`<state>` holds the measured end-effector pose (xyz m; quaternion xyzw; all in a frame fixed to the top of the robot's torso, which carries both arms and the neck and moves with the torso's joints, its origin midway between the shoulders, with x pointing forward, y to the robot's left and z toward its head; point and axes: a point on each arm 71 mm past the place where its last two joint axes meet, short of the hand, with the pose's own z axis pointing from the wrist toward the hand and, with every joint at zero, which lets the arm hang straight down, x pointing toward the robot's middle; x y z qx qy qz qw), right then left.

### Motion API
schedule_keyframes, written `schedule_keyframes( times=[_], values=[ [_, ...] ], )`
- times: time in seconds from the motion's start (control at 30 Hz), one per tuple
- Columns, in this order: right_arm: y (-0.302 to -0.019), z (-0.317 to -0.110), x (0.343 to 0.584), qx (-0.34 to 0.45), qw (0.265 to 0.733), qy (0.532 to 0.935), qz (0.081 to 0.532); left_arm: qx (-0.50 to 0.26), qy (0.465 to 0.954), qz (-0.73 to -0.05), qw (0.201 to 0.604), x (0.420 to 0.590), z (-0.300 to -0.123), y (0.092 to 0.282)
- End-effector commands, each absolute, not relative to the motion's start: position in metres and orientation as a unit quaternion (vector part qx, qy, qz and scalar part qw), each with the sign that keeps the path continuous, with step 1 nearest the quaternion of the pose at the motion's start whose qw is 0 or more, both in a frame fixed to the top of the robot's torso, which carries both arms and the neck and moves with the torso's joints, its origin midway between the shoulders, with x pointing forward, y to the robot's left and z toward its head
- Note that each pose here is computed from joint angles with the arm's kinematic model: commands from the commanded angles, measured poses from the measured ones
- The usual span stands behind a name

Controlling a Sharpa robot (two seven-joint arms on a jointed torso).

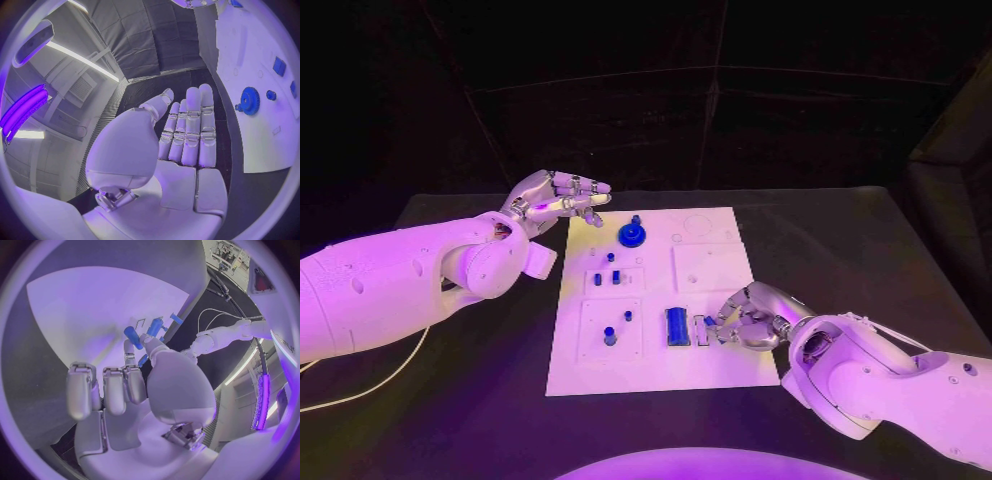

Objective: Assemble the parts on the task board

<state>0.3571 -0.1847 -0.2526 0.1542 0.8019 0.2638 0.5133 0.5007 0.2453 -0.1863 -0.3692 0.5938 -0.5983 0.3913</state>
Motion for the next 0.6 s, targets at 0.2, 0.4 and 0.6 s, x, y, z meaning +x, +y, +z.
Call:
schedule_keyframes(
  times=[0.2,0.4,0.6],
  values=[
    [-0.179,-0.255,0.36,0.18,0.5,0.802,0.272,-0.367,0.593,-0.604,0.385,0.501,-0.185,0.243],
    [-0.176,-0.259,0.362,0.174,0.492,0.813,0.259,-0.367,0.594,-0.604,0.384,0.501,-0.185,0.242],
    [-0.172,-0.263,0.364,0.165,0.485,0.824,0.243,-0.367,0.594,-0.604,0.384,0.5,-0.185,0.242]
  ],
)
